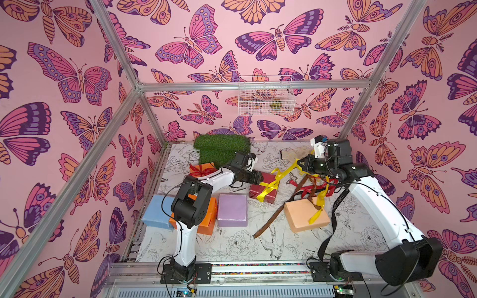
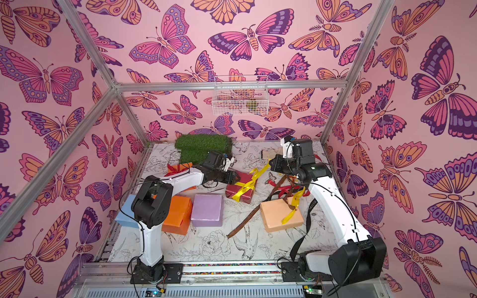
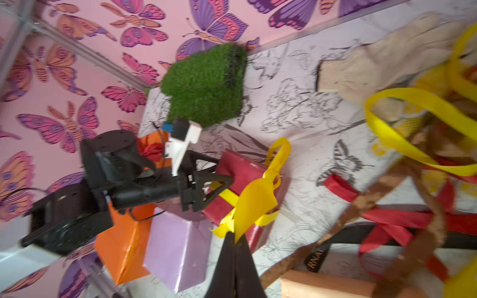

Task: Untie the ribbon bows on the gift boxes
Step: Untie the ribbon from the gift box, then pull the ribbon from the gift box.

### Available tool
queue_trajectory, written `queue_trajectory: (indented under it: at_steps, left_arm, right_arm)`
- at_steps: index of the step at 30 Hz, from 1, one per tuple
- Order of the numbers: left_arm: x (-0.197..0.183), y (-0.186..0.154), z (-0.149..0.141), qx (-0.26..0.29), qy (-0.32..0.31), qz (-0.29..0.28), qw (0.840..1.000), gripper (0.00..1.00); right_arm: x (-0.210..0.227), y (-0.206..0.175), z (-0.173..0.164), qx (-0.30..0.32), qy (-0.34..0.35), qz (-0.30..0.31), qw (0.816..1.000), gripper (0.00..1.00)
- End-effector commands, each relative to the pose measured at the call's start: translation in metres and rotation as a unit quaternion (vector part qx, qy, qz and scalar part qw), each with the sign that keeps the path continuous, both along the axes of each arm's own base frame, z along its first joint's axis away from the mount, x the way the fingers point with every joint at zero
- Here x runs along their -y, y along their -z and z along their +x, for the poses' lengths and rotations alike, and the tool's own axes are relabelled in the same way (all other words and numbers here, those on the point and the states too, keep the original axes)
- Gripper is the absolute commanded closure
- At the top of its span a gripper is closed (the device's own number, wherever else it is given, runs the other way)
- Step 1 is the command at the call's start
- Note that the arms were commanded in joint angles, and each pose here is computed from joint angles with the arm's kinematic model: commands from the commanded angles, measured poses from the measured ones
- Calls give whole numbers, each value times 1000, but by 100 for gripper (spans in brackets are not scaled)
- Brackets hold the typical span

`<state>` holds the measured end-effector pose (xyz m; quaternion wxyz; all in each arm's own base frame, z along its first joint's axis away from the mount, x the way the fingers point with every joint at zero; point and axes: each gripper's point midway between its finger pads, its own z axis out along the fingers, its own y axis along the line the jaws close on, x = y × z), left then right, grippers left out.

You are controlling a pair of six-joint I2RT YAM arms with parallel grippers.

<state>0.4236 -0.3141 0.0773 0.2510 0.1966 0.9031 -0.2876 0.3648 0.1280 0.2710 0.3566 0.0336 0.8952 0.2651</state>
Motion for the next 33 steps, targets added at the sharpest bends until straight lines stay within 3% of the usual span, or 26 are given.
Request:
queue_trajectory:
  at_steps: [1,6,13,16,20,28,33]
  left_arm:
    - [-9,8,-6,-17,-8,16,1000,28]
    - [-8,7,-6,-15,-7,15,1000,28]
    - [-8,6,-5,-15,-9,15,1000,28]
    - [-8,6,-5,-15,-9,15,1000,28]
    - [-8,6,-5,-16,-11,13,1000,28]
    - [-11,6,-8,-15,-11,18,1000,28]
    - [-11,6,-10,-13,-6,18,1000,28]
  right_arm:
    - [37,9,-1,-15,56,-98,993,90]
    - [40,34,-10,-71,32,-135,988,69]
    - [-8,44,-19,-81,-55,-45,994,57]
    - [-38,48,-25,-83,-109,-16,990,57]
    - [-79,63,-30,-68,-194,-39,978,58]
    - [-113,102,11,-86,-234,-28,968,70]
    - [-127,121,23,-104,-257,-17,961,71]
